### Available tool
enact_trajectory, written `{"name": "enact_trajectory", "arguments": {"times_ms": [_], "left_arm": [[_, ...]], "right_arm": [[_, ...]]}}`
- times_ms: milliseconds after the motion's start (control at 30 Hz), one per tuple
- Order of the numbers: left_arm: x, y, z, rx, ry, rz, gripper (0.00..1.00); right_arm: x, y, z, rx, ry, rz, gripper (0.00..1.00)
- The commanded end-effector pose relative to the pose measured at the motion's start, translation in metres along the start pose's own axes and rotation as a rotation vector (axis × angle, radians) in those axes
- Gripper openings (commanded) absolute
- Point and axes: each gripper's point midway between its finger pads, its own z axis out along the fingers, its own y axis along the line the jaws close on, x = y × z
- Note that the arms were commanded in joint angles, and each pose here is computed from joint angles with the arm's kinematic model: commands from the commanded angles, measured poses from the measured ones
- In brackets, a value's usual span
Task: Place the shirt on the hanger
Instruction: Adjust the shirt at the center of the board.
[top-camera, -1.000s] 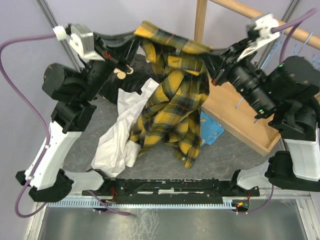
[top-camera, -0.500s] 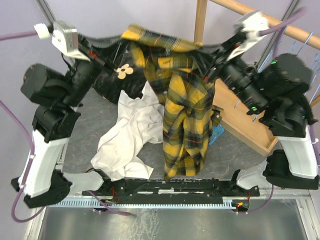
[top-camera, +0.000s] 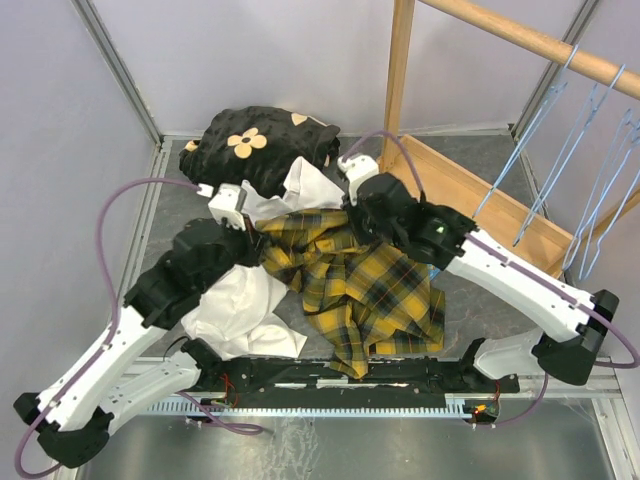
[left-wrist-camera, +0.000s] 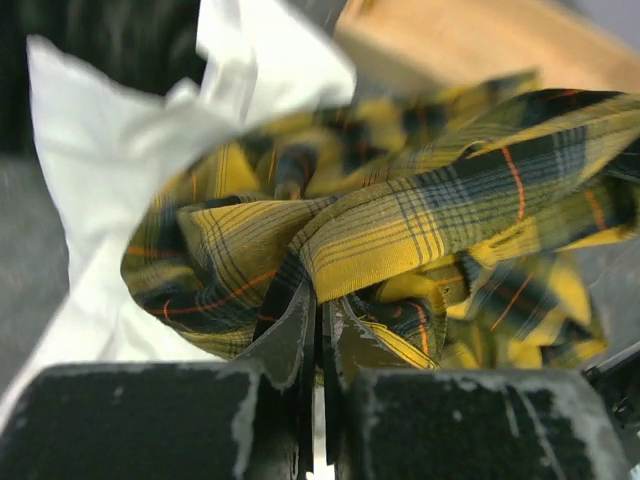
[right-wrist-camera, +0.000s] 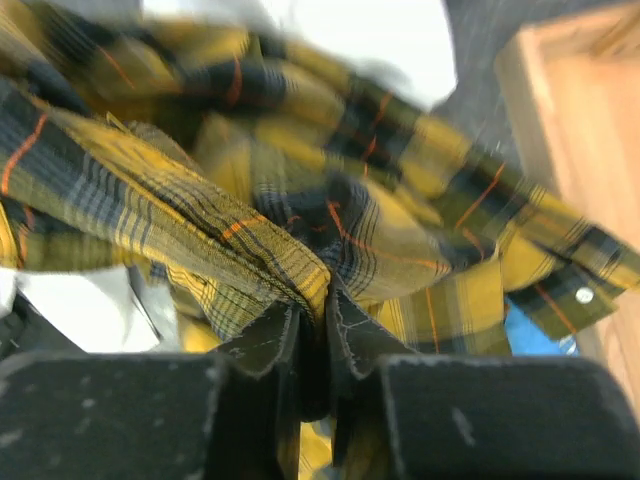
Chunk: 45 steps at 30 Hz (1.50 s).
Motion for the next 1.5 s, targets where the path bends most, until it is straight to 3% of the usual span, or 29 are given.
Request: {"name": "enact_trajectory", "arguments": {"times_ms": [0,133,167,267,400,567,767,867,1200,1467], "left_arm": [[0.041,0.023,0.003,-0.132,0.101,-0.128,0.03],[0.049,0.028,0.006,-0.159,0.122,-0.123,0.03],[0.048,0.03,0.007,-0.173,0.118,-0.121,0.03],[0.048,0.031,0.009,-0.187,0.129,-0.116,0.03],[0.056,0.031,0.013,-0.194,0.164,-0.108,0.03],[0.071,0.033,0.02,-0.203,0.221,-0.089,0.03],[0.074,0.033,0.023,-0.208,0.238,-0.085,0.03],[0.072,0.035,0.025,-0.225,0.233,-0.084,0.03],[0.07,0.034,0.037,-0.245,0.246,-0.07,0.03],[0.071,0.037,0.036,-0.253,0.245,-0.065,0.03]], "right_arm": [[0.026,0.011,0.008,-0.052,0.046,0.1,0.28],[0.028,0.006,-0.007,-0.053,0.041,0.115,0.77],[0.026,0.003,-0.013,-0.042,0.036,0.123,0.84],[0.015,-0.007,-0.037,-0.014,0.025,0.161,0.92],[-0.011,-0.024,-0.074,0.067,-0.014,0.294,0.97],[-0.055,-0.024,-0.13,0.017,-0.081,0.421,0.99],[-0.117,0.005,-0.198,-0.299,-0.32,0.541,0.99],[-0.132,0.005,-0.219,-0.37,-0.428,0.56,0.99],[-0.123,-0.012,-0.201,-0.255,-0.437,0.556,0.99],[-0.122,-0.001,-0.191,-0.3,-0.43,0.552,0.99]]}}
